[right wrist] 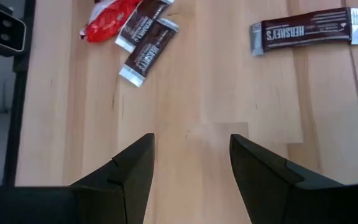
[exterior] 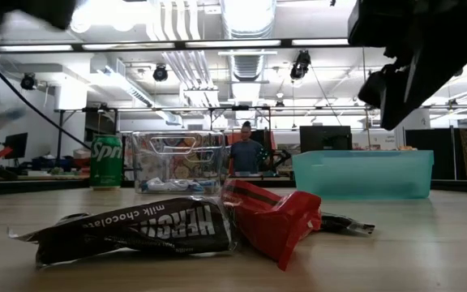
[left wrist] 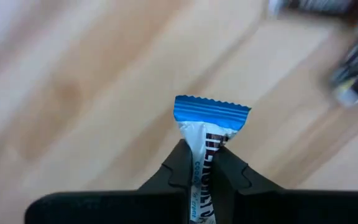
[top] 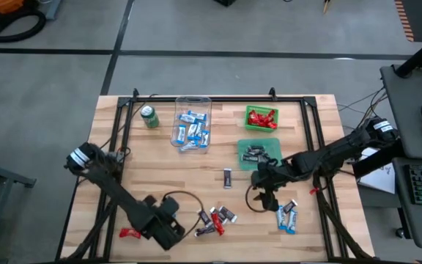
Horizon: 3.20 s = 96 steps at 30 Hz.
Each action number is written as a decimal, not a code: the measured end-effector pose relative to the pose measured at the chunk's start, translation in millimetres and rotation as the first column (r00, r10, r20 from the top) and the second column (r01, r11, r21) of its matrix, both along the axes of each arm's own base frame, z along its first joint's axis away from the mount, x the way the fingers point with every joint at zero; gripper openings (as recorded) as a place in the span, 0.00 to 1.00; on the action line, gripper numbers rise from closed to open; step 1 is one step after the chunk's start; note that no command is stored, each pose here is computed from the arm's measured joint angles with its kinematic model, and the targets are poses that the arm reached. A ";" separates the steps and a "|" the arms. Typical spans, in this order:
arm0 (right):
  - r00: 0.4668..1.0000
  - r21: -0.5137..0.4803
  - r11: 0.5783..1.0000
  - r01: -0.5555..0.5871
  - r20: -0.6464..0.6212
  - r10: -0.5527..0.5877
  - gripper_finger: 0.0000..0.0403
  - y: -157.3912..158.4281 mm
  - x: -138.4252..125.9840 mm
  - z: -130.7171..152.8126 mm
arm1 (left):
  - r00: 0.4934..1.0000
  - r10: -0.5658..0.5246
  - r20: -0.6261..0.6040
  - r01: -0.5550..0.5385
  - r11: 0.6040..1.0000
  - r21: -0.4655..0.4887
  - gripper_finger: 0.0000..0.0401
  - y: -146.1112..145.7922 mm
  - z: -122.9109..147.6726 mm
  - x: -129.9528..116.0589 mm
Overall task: Sort candy
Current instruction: Put the white candy into the transparent bin, then put the brown candy into the blue bin
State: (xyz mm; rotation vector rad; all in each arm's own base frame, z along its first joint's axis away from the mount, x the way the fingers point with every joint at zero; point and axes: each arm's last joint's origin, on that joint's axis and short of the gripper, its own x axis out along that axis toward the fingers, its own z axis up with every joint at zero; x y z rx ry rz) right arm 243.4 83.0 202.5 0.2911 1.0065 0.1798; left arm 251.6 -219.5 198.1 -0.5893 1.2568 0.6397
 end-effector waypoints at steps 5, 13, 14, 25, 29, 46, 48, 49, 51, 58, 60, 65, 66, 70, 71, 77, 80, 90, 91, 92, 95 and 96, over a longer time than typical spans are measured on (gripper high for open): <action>1.000 -0.002 1.000 0.007 0.022 -0.007 0.49 1.8 1.1 1.1 | 0.981 -0.115 0.157 0.093 0.986 0.142 0.01 30.6 36.4 16.5; 0.986 -0.049 0.999 0.005 0.166 0.003 0.49 3.1 9.9 8.4 | 0.916 -0.280 0.288 0.097 0.849 0.519 0.01 88.6 95.4 27.3; 0.981 -0.048 0.999 -0.002 0.193 0.011 0.49 3.7 11.5 10.2 | 0.915 -0.286 0.284 0.083 0.823 0.562 0.01 97.7 99.3 29.6; 0.943 -0.040 0.999 -0.003 0.332 0.016 0.49 5.9 20.0 20.4 | 0.993 -0.119 0.017 0.065 0.655 0.753 0.01 222.0 90.8 64.2; 0.951 -0.019 1.000 0.023 0.308 -0.016 0.49 5.7 19.0 19.1 | 0.995 -0.077 -0.056 0.093 0.674 0.733 0.01 264.7 79.7 73.6; 0.967 0.212 0.948 0.237 -0.146 -0.209 0.49 27.9 -10.0 0.8 | 0.970 -0.061 -0.237 0.194 0.783 0.592 0.19 343.6 29.3 83.6; 0.948 0.217 0.934 0.283 -0.213 -0.237 0.49 31.8 -15.4 -1.4 | 0.970 -0.061 -0.237 0.194 0.782 0.592 0.24 343.6 29.3 83.7; 0.937 0.221 0.928 0.301 -0.252 -0.244 0.49 33.7 -18.3 -2.2 | 0.970 -0.061 -0.237 0.194 0.783 0.592 0.25 343.6 29.3 83.6; 0.914 0.218 0.920 0.327 -0.319 -0.249 0.49 37.5 -23.9 -3.1 | 0.969 -0.062 -0.238 0.195 0.782 0.591 0.29 343.1 29.1 83.9; 0.849 0.181 0.900 0.398 -0.443 -0.286 0.49 49.3 -36.5 2.0 | 0.973 -0.057 -0.224 0.183 0.783 0.594 0.35 340.1 29.5 84.8; 0.833 0.188 0.892 0.411 -0.474 -0.284 0.49 52.5 -38.6 4.6 | 0.973 -0.065 -0.222 0.188 0.781 0.595 0.35 337.0 30.3 85.6; 0.794 0.195 0.875 0.443 -0.539 -0.282 0.49 62.0 -44.9 10.2 | 0.977 -0.088 -0.193 0.190 0.770 0.609 0.35 322.4 38.3 86.8; 0.787 0.196 0.874 0.446 -0.551 -0.278 0.49 64.1 -46.8 10.1 | 0.979 -0.099 -0.180 0.190 0.767 0.613 0.35 316.4 40.8 87.6; 0.731 0.158 0.860 0.486 -0.612 -0.301 0.49 72.0 -57.7 8.6 | 0.978 -0.172 -0.121 0.209 0.752 0.625 0.35 281.8 51.8 91.5; 0.708 0.136 0.852 0.505 -0.631 -0.318 0.49 73.0 -61.0 7.9 | 0.974 -0.197 -0.108 0.221 0.746 0.628 0.35 271.8 53.7 92.8; 0.607 -0.055 0.836 0.546 -0.661 -0.440 0.49 68.5 -79.0 2.2 | 0.928 -0.370 -0.044 0.310 0.703 0.640 0.35 204.9 58.3 98.8; 0.742 -0.041 0.943 0.329 -0.607 -0.285 0.49 69.0 -81.0 0.3 | 0.888 -0.459 -0.021 0.363 0.673 0.645 0.35 169.7 59.2 97.2; 0.856 -0.202 0.977 -0.070 -0.516 -0.045 0.49 73.9 -76.6 -20.4 | 0.748 -0.660 0.064 0.485 0.611 0.626 0.35 61.2 59.3 63.7; 0.849 -0.211 0.973 -0.091 -0.528 -0.035 0.49 74.9 -75.5 -24.5 | 0.738 -0.670 0.080 0.487 0.611 0.624 0.35 52.9 59.5 59.8; 0.841 -0.223 0.969 -0.106 -0.539 -0.032 0.49 76.0 -74.4 -28.9 | 0.726 -0.681 0.095 0.491 0.610 0.623 0.35 44.9 59.8 56.0; 0.822 -0.249 0.960 -0.130 -0.569 -0.036 0.49 78.0 -72.2 -39.2 | 0.699 -0.702 0.137 0.476 0.600 0.643 0.35 25.5 61.8 46.8; 0.817 -0.253 0.958 -0.133 -0.575 -0.038 0.49 78.5 -71.7 -41.4 | 0.696 -0.703 0.148 0.462 0.595 0.658 0.35 20.9 62.7 44.5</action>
